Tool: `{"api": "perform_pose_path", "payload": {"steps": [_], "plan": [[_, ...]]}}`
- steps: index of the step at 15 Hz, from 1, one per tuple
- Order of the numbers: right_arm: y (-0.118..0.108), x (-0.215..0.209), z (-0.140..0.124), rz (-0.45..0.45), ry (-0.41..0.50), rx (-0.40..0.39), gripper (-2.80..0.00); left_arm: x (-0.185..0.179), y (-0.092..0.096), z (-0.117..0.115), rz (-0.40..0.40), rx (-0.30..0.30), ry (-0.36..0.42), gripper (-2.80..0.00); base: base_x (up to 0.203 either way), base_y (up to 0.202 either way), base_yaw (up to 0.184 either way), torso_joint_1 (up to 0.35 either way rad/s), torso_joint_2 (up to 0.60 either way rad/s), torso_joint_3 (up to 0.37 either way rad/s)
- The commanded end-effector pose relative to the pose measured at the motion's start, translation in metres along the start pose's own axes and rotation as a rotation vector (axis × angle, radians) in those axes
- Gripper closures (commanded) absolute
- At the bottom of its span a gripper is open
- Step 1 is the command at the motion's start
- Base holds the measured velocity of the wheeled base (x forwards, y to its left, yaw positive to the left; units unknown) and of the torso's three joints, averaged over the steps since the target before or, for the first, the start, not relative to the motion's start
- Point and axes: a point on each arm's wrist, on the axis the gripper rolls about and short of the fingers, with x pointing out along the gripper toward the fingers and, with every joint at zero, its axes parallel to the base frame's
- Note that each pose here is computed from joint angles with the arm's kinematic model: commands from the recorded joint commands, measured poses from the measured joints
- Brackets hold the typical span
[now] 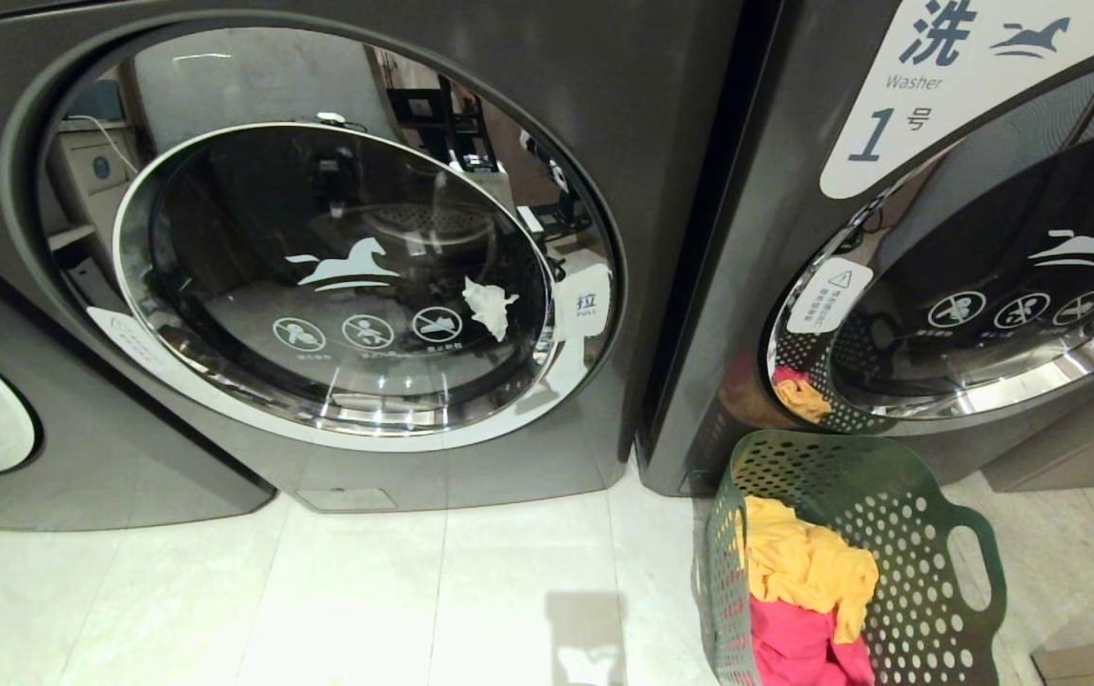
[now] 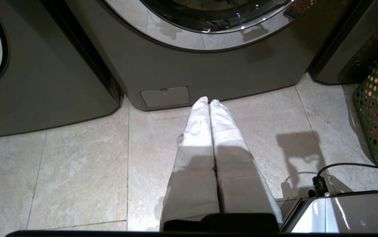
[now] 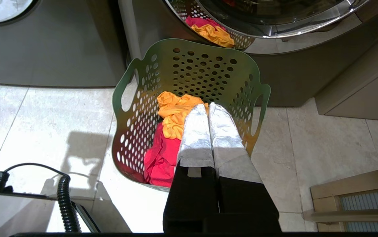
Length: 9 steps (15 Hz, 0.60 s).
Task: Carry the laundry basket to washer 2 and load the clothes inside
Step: Open the lid of the washing machine
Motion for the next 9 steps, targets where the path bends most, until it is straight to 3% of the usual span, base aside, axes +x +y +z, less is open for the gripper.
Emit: {"api": "perform_pose_path", "payload": {"steps": [1, 9], "plan": [[0.0, 0.0001, 0.0001, 0.001, 0.001, -0.001, 0.0, 0.0001, 0.0, 0.0, 0.001, 0.001, 0.001, 0.0, 0.0, 0.0, 0.0, 0.0, 0.0, 0.0], [0.0, 0.0001, 0.0001, -0.001, 0.001, 0.013, 0.0, 0.0001, 0.0, 0.0002, 0.0, 0.002, 0.0, 0.0, 0.0, -0.012, 0.0, 0.0, 0.0, 0.0]]}}
